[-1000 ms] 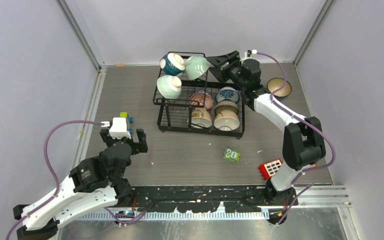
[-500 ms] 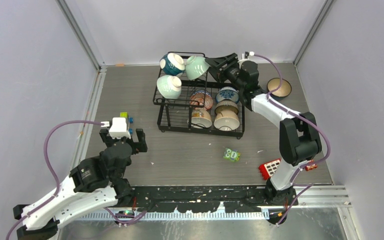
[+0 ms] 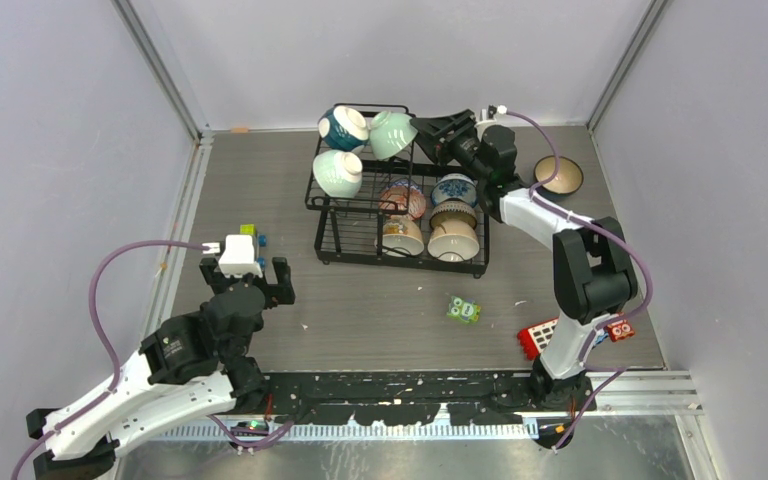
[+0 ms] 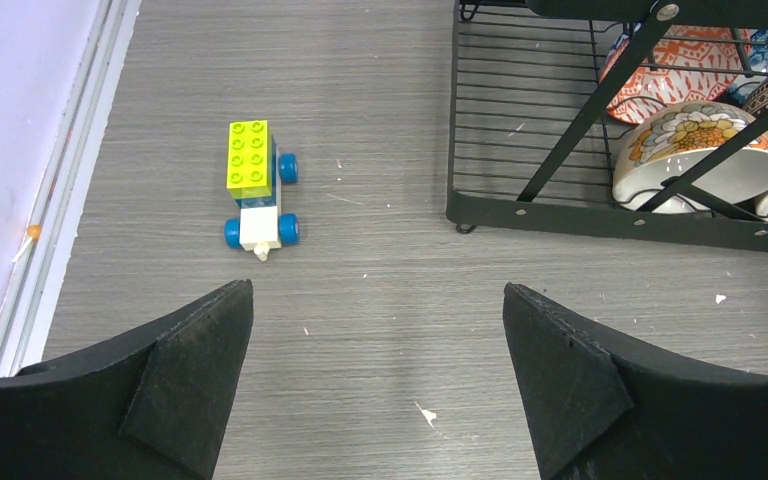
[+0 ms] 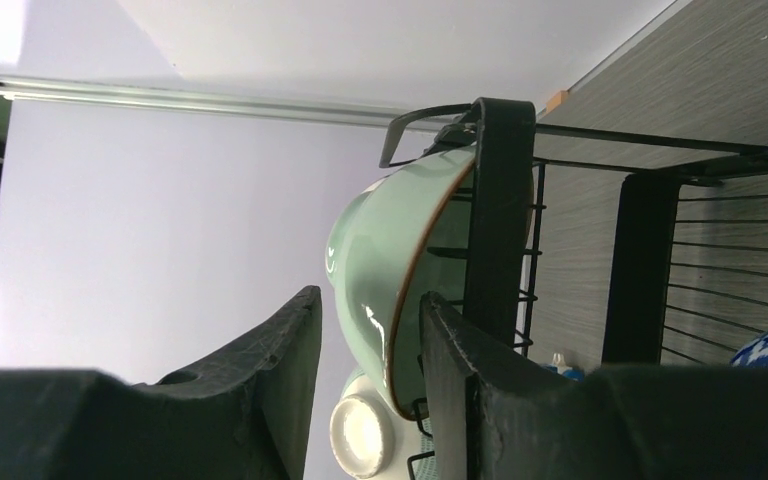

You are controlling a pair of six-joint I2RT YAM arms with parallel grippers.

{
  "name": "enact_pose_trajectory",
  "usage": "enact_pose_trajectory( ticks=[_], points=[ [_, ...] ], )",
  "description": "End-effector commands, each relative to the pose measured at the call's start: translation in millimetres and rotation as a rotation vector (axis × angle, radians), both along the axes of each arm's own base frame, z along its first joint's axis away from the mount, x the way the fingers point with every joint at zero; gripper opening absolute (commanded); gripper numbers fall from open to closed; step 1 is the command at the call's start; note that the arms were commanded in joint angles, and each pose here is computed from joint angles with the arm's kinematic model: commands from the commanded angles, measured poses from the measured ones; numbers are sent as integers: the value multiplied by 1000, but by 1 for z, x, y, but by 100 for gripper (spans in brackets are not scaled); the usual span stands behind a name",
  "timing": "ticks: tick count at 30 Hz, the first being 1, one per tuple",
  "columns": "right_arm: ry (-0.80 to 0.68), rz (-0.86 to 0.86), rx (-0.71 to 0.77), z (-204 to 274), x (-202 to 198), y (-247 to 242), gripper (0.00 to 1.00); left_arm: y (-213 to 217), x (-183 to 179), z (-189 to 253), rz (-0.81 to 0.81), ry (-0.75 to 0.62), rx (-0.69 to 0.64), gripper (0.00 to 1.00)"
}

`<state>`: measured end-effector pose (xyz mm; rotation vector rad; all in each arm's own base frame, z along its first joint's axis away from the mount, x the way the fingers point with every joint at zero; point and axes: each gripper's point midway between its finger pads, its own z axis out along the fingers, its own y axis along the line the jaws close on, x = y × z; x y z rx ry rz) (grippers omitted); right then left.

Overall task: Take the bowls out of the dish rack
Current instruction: Pick up the bowl from the dish rack.

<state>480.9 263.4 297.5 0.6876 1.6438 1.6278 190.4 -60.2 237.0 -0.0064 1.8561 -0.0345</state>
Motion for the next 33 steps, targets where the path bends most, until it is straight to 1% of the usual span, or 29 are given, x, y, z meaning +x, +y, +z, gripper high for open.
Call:
enact_pose_trajectory(
  ticks=[1,15,19,25,33],
  points=[
    [-49,30,45,7,-2,3,45,2,3,6,29,-26,-22,96],
    [-64,67,77,9,-3,7,35,2,4,6,35,-27,-15,96],
    [-74,77,93,13,-4,9,34,2,4,7,37,-28,-15,96],
    [-93,96,106,17,-7,10,38,3,4,7,38,-30,-18,96],
    [-90,105,127,17,-7,11,34,4,3,8,37,-33,-26,96]
  ],
)
